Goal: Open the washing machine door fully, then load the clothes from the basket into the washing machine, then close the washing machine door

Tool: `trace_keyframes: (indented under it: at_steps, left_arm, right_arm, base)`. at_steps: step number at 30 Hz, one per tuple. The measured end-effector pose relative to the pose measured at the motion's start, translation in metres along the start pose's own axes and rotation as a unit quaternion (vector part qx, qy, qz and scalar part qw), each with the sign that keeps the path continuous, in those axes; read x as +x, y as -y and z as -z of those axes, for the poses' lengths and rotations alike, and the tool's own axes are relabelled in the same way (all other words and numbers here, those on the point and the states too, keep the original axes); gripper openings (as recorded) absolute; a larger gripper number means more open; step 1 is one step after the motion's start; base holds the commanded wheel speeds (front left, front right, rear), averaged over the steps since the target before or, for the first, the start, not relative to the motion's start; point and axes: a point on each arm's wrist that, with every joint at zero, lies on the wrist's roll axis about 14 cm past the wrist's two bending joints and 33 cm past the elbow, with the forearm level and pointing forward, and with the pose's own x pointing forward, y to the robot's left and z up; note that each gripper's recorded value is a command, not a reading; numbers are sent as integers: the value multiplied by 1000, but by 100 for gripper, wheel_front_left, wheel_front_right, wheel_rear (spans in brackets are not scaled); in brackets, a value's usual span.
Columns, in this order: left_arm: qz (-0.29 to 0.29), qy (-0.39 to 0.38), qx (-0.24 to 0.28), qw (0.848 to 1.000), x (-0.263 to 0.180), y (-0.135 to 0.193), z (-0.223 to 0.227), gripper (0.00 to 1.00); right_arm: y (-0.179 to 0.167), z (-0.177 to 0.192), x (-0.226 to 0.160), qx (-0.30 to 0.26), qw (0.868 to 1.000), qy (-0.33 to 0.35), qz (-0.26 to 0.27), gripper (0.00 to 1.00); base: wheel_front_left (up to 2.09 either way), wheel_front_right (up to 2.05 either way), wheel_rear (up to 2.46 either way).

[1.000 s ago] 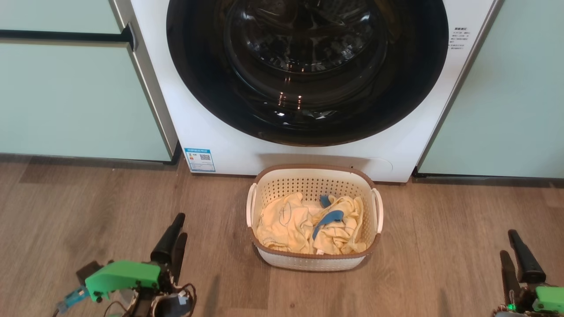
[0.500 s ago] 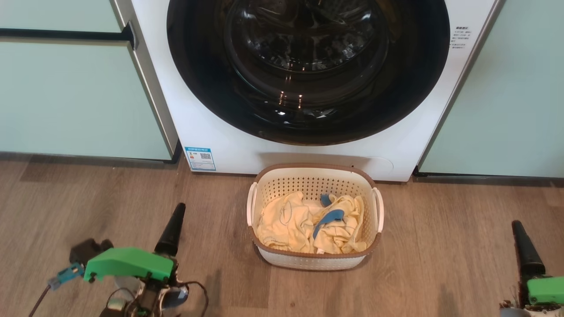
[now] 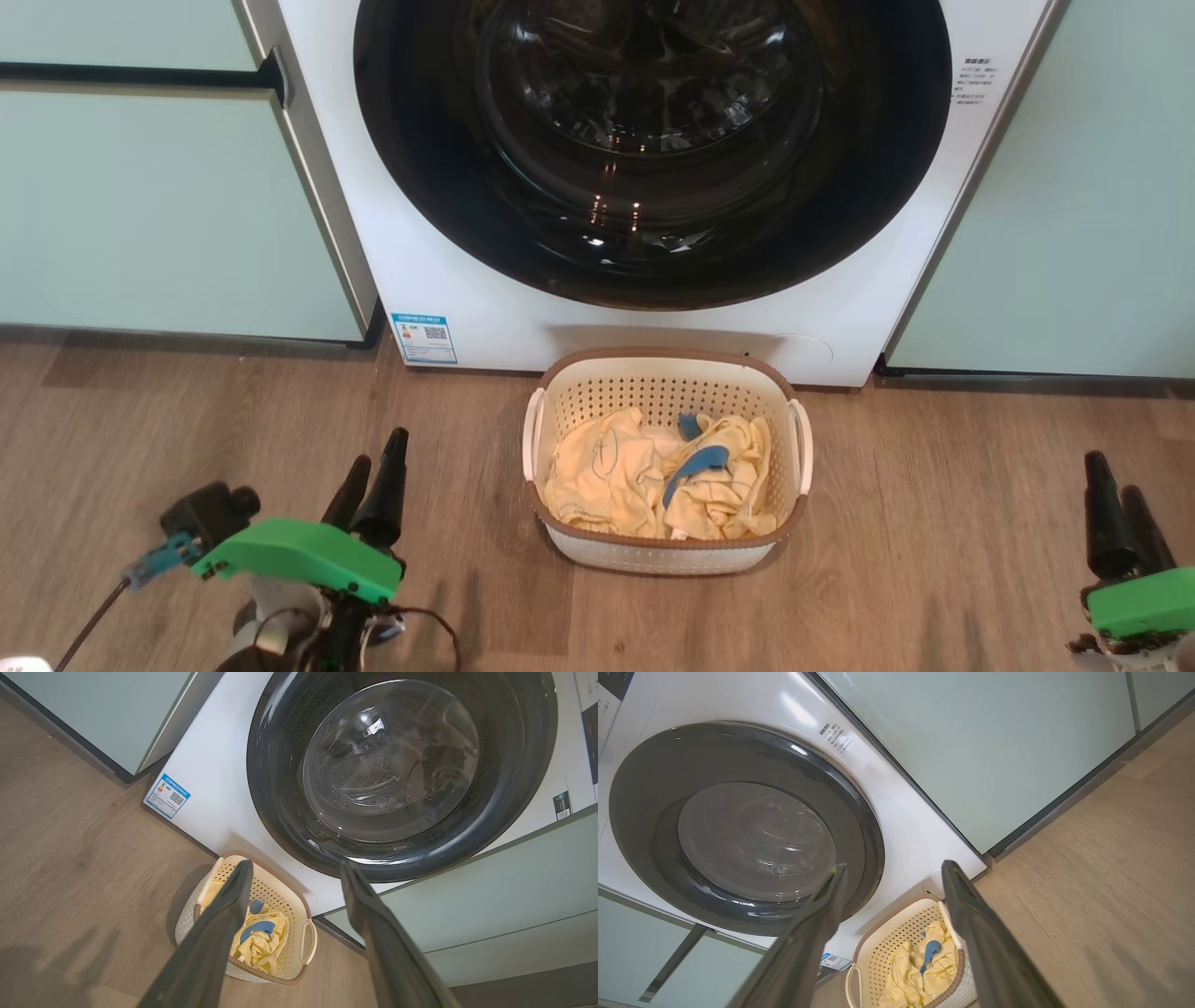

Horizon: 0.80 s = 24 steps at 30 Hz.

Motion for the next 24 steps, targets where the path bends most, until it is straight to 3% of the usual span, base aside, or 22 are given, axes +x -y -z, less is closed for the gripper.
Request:
trace_keyframes:
  at_steps: [6, 24]
  left_arm:
    - [7, 3, 70, 998, 0, 4, -1, 100]
    - [32, 18, 174, 984, 5, 18, -1, 100]
  right_arm:
    - [-5, -4, 0, -75, 997, 2, -8, 100]
    - [-14, -9, 2, -191, 981, 10, -23, 100]
  base:
    - [0, 0, 0]
    - [0, 0, 0]
